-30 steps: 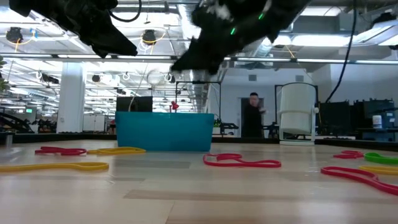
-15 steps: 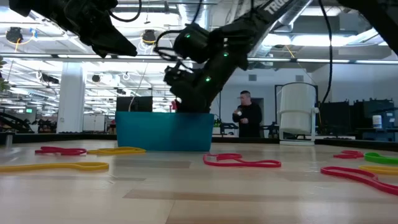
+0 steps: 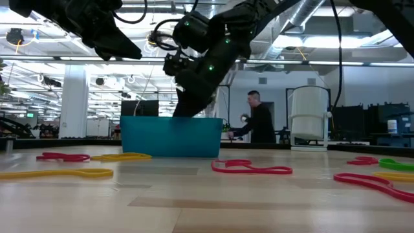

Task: Pick and place items into bin
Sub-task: Put the yellow rubber band into the blue bin

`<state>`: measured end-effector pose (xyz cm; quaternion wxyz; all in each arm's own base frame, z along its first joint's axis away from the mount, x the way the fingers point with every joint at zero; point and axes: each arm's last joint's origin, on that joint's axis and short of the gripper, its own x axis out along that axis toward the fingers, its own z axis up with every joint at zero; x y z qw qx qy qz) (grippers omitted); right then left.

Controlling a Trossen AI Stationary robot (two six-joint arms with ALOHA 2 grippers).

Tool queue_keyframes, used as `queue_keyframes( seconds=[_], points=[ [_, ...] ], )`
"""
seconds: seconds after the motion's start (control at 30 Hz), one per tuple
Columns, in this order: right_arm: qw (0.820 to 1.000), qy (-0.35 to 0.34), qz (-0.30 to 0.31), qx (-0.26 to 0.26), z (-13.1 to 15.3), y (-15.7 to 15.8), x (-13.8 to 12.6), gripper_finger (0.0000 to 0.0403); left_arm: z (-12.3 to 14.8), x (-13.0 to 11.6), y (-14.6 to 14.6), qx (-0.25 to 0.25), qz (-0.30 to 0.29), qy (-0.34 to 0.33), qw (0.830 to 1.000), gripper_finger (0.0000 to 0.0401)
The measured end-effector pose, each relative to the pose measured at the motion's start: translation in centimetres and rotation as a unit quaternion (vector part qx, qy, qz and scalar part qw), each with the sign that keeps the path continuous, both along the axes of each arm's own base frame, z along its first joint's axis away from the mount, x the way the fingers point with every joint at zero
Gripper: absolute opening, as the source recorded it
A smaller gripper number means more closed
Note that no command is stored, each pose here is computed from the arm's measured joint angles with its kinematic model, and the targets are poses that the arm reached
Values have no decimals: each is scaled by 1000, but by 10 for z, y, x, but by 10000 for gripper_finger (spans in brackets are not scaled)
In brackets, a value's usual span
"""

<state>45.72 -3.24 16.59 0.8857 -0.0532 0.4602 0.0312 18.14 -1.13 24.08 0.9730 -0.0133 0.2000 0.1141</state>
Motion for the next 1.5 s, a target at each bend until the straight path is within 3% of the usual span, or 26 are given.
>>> queue_keyframes(
  seconds=[0.17, 0.5, 0.63, 0.73, 0.93, 1.03, 1.2, 1.33, 1.5],
  points=[
    [1000, 13, -1, 3, 4, 1, -3, 111, -1, -1, 0, -3, 1, 6, 1000, 92],
    [999, -16, 30, 10, 62, 31, -24, 107, -2, -1, 0, -20, 8, 8, 1000, 92],
    [992, -37, 114, 42, 72, 53, -26, 107, -4, -2, 0, -26, 11, 14, 1000, 92],
    [979, -54, 182, 69, 63, 72, -19, 107, -4, -2, 0, -34, 11, 14, 999, 92],
    [980, -29, 171, 92, 48, 96, -18, 107, -8, 0, -2, -123, 37, 11, 992, 92],
    [981, -23, 163, 101, 52, 100, -21, 107, -18, 8, -8, -131, 31, 40, 990, 92],
    [983, -19, 158, 89, 80, 98, -38, 107, -42, 31, -20, -196, 21, 83, 977, 92],
    [990, -5, 130, 58, 105, 88, -58, 107, -58, 49, -25, -246, 66, 124, 959, 92],
    [989, 21, 142, 34, 141, 79, -95, 107, -67, 71, -37, -290, 110, 168, 936, 92]
  ],
)
